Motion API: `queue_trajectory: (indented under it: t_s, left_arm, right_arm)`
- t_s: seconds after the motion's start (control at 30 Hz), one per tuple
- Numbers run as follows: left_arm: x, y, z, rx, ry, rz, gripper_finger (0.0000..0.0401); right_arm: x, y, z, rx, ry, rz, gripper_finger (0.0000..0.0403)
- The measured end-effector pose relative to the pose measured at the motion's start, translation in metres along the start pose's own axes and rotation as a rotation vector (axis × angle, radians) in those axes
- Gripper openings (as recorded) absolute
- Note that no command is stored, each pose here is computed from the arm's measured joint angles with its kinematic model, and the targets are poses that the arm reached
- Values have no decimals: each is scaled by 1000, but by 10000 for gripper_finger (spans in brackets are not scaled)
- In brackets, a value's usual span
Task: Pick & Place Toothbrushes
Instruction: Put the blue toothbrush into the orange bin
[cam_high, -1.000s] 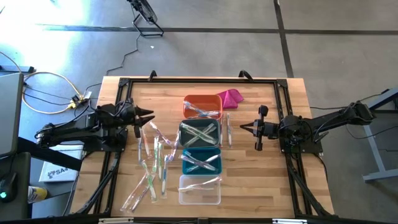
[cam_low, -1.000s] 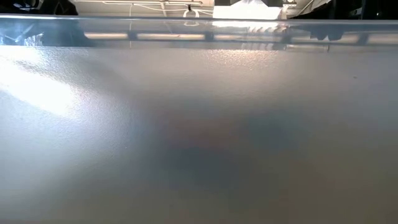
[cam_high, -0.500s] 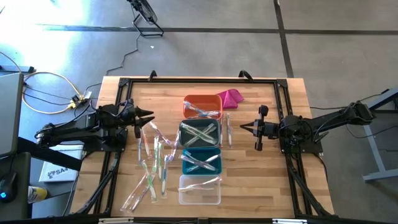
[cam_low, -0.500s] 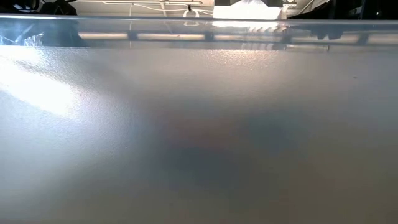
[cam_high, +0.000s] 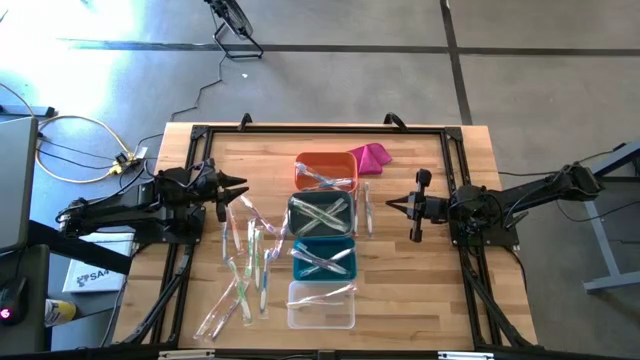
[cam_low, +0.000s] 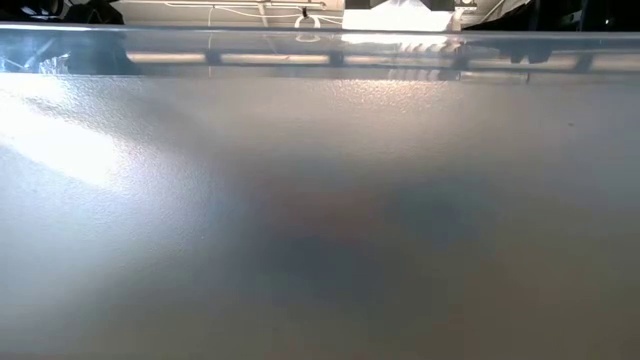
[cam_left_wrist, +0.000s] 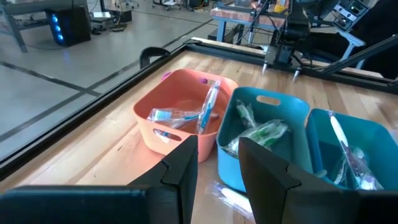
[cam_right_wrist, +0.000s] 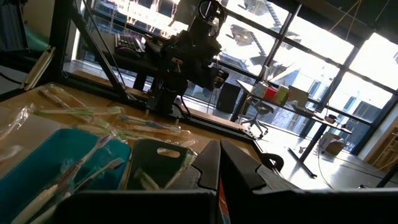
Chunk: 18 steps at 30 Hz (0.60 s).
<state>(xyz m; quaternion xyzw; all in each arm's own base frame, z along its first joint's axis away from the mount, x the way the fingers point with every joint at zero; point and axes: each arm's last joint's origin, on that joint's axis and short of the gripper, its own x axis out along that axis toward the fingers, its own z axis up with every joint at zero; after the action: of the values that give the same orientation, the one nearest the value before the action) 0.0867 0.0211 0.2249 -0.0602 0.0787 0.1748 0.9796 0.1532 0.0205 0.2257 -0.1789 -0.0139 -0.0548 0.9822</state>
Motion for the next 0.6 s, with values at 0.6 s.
queue_trajectory:
  t_s: [0.6]
  left_arm:
    - [0, 3, 0, 90, 3, 91, 113]
  right_arm:
    - [24, -7, 6, 226, 149, -426, 3]
